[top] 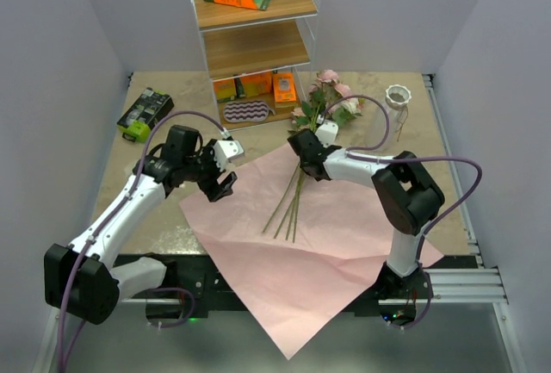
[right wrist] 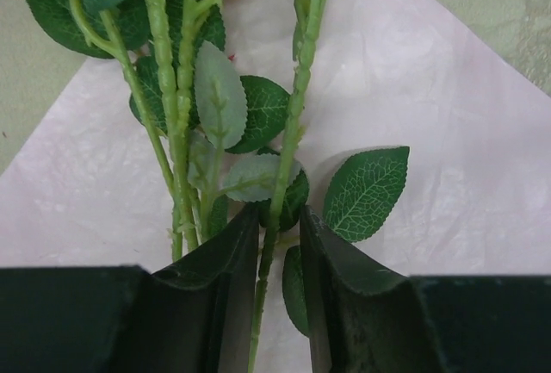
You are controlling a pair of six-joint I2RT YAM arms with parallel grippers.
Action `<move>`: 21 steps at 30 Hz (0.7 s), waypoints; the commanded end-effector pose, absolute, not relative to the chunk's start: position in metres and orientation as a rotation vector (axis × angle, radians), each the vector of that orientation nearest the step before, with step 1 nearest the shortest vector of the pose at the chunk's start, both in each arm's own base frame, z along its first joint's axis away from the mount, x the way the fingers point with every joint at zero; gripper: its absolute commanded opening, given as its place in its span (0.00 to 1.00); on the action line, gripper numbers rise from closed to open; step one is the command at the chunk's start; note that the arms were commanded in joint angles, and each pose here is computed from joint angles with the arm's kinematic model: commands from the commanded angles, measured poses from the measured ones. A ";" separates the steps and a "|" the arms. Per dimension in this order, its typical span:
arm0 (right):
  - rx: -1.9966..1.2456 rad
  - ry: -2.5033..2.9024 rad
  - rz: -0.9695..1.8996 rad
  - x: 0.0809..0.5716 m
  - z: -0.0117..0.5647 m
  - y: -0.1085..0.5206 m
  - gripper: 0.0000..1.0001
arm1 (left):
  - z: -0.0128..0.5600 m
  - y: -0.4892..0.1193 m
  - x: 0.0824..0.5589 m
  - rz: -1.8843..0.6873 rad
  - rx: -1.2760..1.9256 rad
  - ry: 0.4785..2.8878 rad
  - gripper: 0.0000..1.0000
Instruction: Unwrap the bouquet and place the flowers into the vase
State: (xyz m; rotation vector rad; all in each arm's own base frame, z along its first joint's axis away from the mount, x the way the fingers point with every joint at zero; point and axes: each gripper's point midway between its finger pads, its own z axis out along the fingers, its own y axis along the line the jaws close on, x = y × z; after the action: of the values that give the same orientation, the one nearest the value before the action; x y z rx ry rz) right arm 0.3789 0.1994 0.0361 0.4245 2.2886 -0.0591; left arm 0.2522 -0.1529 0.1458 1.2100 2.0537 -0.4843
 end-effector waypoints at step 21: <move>0.476 2.193 0.071 0.363 0.087 0.190 0.17 | 0.150 -0.151 0.262 -0.437 1.177 2.014 0.78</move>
State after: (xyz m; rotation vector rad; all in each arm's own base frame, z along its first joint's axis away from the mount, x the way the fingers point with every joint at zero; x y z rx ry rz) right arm 0.3638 0.1939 0.0654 0.4692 2.2334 0.0585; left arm 0.2542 -0.1501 0.1394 1.2032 2.0607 -0.4611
